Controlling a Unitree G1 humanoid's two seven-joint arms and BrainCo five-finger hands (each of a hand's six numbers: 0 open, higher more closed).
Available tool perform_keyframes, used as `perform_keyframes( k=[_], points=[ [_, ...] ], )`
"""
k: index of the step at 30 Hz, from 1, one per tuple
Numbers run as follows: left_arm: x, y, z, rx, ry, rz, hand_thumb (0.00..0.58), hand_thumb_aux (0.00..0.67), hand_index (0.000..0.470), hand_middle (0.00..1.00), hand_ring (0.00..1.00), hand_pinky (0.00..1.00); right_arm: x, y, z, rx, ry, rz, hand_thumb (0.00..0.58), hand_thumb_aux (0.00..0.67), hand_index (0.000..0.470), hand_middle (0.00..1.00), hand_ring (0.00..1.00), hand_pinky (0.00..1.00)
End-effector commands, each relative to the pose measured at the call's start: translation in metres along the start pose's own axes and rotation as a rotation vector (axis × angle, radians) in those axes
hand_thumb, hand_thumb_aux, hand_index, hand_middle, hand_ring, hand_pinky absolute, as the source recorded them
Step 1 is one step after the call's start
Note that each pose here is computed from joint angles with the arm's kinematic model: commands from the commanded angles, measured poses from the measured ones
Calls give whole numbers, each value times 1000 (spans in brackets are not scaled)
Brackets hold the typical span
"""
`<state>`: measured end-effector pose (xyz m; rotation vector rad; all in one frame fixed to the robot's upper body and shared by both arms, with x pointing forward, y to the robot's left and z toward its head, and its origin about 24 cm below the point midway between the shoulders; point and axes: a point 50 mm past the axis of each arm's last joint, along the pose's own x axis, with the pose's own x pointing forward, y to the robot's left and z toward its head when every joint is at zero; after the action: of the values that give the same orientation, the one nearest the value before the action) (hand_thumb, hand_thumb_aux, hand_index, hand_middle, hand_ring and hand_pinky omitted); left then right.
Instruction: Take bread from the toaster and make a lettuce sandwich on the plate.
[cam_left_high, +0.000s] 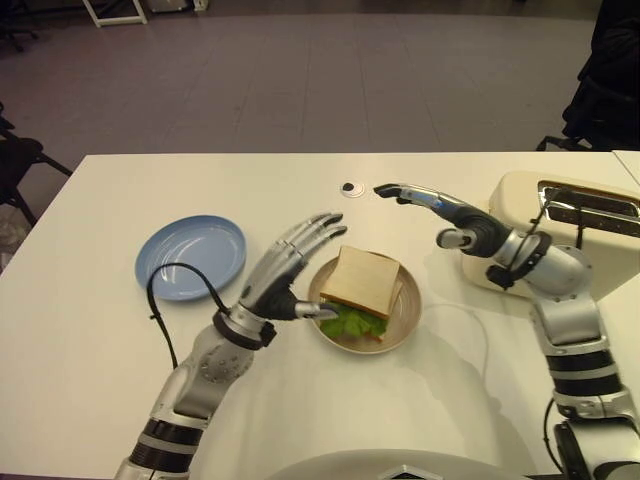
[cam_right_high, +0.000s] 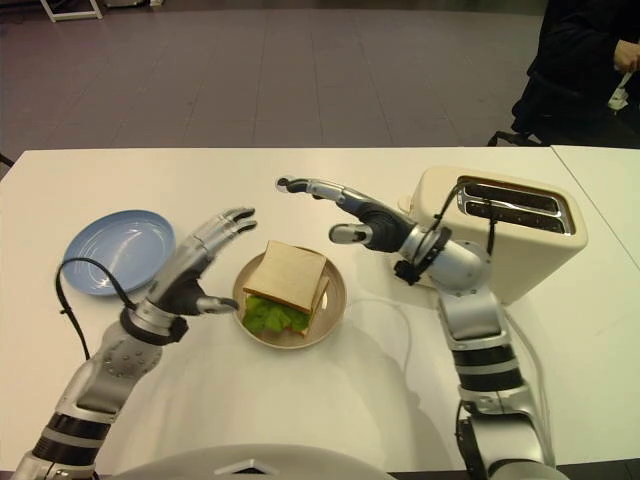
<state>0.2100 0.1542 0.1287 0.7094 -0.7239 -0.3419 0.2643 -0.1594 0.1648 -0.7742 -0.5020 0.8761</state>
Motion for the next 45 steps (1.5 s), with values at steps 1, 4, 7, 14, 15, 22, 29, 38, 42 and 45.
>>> perform_keyframes(
  k=[1, 4, 7, 14, 15, 22, 29, 38, 42, 45],
  points=[
    [-20, 11, 11, -24, 32, -159, 0, 0, 0, 0, 0, 0, -39, 22, 0, -89, 82, 251, 0, 0, 0, 0, 0, 0],
    [-53, -9, 11, 14, 121, -491, 535, 483, 339, 569, 569, 569, -53, 57, 5, -23, 79, 444, 543, 502, 352, 737, 737, 737],
    [-76, -35, 17, -54, 140, -770, 580, 670, 470, 1000, 1000, 1000, -53, 87, 9, 25, 63, 554, 580, 670, 470, 1000, 1000, 1000],
    [-83, -70, -5, 120, 181, -921, 580, 670, 470, 1000, 1000, 1000, -55, 126, -18, 4, 259, 692, 580, 670, 470, 1000, 1000, 1000],
    [-83, -75, -9, 151, 182, -930, 580, 670, 470, 1000, 1000, 1000, -55, 129, -24, -3, 289, 693, 580, 670, 470, 1000, 1000, 1000],
    [-67, -85, -39, 296, 187, -858, 580, 670, 470, 1000, 1000, 1000, -35, 143, -46, -60, 328, 645, 580, 670, 470, 1000, 1000, 1000],
    [-22, -77, -74, 327, 157, -651, 580, 670, 470, 1000, 1000, 1000, 9, 123, -67, -30, 362, 379, 580, 670, 470, 1000, 1000, 1000],
    [-3, -85, -89, 312, 90, -595, 580, 670, 470, 1000, 1000, 1000, 19, 93, -65, -17, 325, 235, 580, 670, 470, 1000, 1000, 1000],
    [-23, -68, -58, 330, 25, -555, 478, 389, 273, 988, 988, 988, -3, 65, -49, 4, 233, 97, 558, 539, 378, 918, 918, 918],
    [-42, -51, -21, 208, 41, -449, 0, 0, 0, 314, 314, 314, -35, 72, -27, 182, 129, 110, 390, 286, 201, 898, 898, 898]
  ],
)
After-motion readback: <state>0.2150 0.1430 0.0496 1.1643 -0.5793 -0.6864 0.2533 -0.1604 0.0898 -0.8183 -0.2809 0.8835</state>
